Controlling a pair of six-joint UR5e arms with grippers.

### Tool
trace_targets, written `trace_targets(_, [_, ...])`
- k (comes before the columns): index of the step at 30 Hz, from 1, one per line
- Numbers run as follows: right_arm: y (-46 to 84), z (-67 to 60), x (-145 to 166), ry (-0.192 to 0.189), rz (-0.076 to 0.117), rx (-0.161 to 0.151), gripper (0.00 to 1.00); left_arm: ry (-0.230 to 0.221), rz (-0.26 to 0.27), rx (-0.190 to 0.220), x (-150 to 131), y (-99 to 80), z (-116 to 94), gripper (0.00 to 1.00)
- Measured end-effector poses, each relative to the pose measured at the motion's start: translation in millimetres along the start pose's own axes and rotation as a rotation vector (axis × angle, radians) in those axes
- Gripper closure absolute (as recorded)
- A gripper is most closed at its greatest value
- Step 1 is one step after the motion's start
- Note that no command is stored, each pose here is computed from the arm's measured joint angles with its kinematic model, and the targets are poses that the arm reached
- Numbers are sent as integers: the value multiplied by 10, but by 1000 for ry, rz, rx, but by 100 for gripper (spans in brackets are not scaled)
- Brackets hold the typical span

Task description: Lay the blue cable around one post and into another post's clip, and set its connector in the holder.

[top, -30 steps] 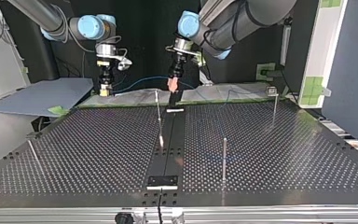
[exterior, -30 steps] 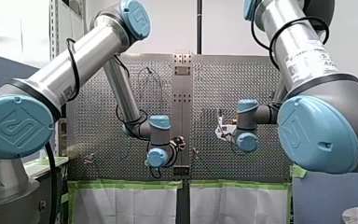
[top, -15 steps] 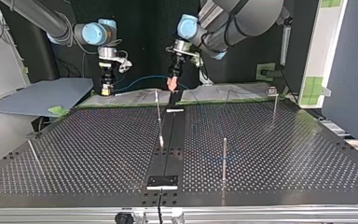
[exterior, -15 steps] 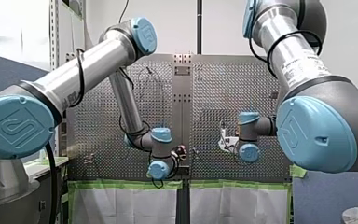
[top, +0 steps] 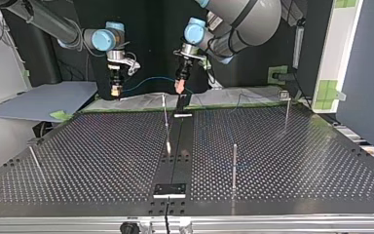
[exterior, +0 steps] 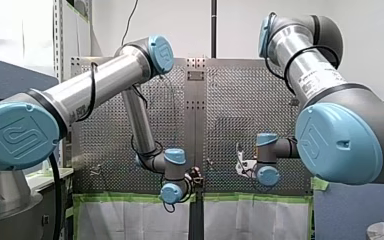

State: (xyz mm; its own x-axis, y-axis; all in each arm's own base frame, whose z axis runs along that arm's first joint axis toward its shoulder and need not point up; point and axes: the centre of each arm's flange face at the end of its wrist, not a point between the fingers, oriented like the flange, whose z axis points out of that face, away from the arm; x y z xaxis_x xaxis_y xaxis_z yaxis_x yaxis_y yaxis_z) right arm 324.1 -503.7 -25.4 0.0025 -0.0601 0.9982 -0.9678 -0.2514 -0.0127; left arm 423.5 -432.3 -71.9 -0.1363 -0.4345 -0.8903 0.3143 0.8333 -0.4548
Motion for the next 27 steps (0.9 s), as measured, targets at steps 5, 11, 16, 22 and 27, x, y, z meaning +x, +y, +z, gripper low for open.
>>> trace_targets(5, [28,91,-170,-30,-7,-5,97,-10,16,-19,-18,-22,95,78])
trace_targets(11, [73,220,-322,-39,-10,-13,97,-12,61,-58,-36,-64,172,78])
trace_targets(16, [110,329,-312,-31,-9,-19,97,-10,111,-97,-36,-76,181,78])
trace_targets(22, [164,431,-313,-23,-8,-26,97,-15,159,-102,-37,-145,216,78])
trace_targets(27, [197,489,-462,-45,-13,-30,97,-13,197,-91,-37,-266,279,78])
